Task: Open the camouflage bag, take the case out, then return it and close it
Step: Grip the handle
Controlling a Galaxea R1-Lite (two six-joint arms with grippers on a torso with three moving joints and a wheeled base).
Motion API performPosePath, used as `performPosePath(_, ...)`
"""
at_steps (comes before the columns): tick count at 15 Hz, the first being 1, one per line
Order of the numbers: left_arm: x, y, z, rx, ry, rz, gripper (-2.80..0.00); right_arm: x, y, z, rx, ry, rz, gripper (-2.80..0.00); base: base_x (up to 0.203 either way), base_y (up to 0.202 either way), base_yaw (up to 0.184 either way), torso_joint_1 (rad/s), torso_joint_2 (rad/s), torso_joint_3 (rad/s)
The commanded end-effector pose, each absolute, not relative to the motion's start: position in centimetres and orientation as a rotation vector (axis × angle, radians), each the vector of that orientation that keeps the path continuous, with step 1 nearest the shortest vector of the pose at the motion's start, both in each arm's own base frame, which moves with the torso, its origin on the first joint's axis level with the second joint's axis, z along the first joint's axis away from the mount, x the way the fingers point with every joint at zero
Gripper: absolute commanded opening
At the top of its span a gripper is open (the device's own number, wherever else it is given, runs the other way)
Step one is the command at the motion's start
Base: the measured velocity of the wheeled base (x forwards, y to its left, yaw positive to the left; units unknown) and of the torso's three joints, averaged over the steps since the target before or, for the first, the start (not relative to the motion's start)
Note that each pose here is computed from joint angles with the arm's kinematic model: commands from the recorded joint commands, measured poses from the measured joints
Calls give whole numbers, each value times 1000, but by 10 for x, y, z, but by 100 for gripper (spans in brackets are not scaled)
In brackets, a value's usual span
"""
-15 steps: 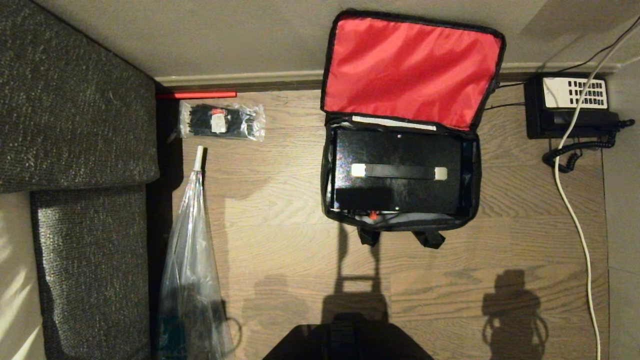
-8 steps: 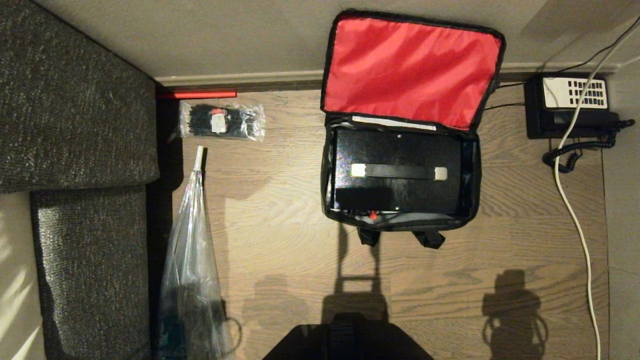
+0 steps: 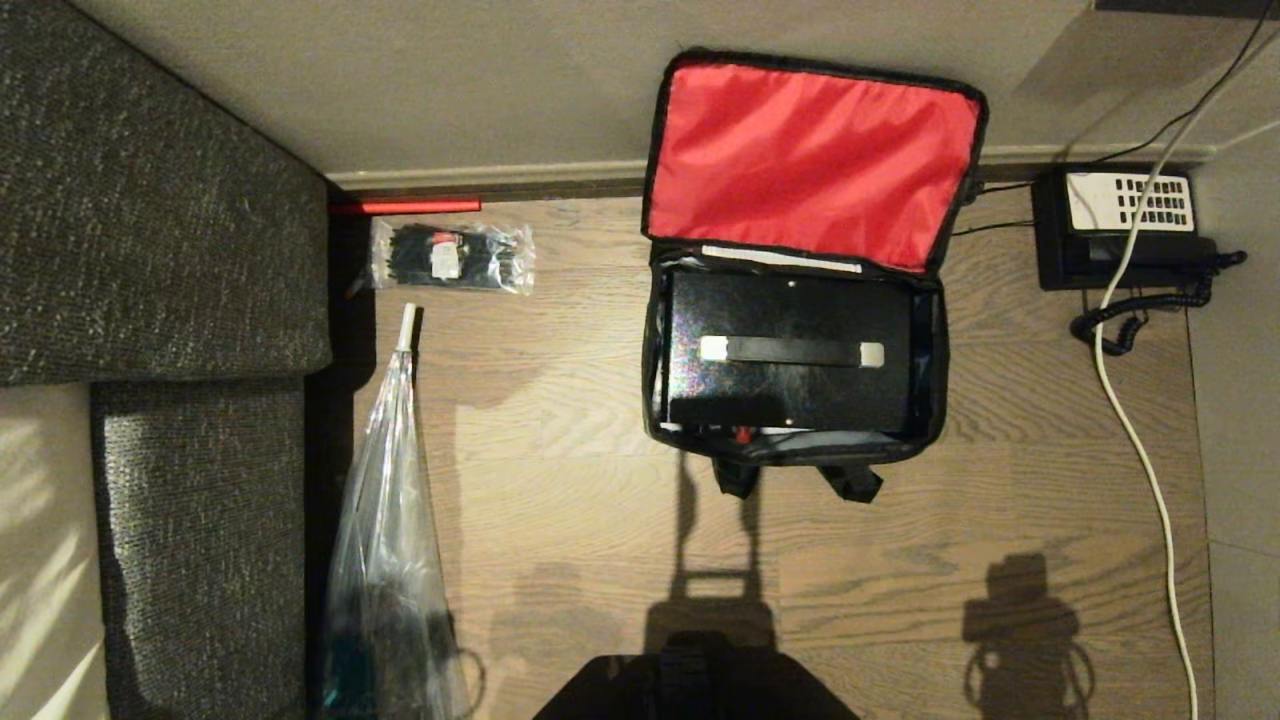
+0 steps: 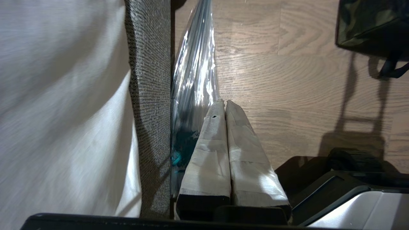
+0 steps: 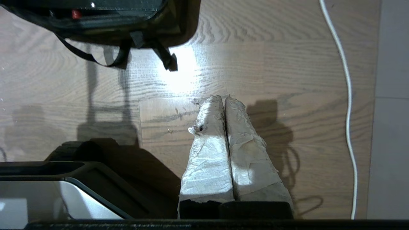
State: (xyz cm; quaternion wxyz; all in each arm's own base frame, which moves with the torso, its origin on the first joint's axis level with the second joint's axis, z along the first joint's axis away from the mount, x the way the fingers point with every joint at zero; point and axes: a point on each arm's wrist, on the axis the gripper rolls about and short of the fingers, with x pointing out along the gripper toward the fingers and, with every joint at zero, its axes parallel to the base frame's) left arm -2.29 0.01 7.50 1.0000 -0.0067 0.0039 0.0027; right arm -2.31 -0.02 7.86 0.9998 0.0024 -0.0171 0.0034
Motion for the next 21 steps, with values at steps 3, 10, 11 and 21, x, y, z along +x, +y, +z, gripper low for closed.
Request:
performPosePath(3,-23,0,75,-14,6,6,-280,-24,0,75,5,-52,8,-280,0,0,0,1,5,204)
performPosePath(10,-23,0,75,-17,6,6,-280,-24,0,75,5,-52,8,-280,0,0,0,3,4,203)
performPosePath(11,-23,0,75,-17,6,6,-280,-24,0,75,5,-52,8,-280,0,0,0,2,2,210)
performPosePath(21,-23,0,75,-17,6,6,-280,-24,0,75,5,-52,8,-280,0,0,0,3,1,207)
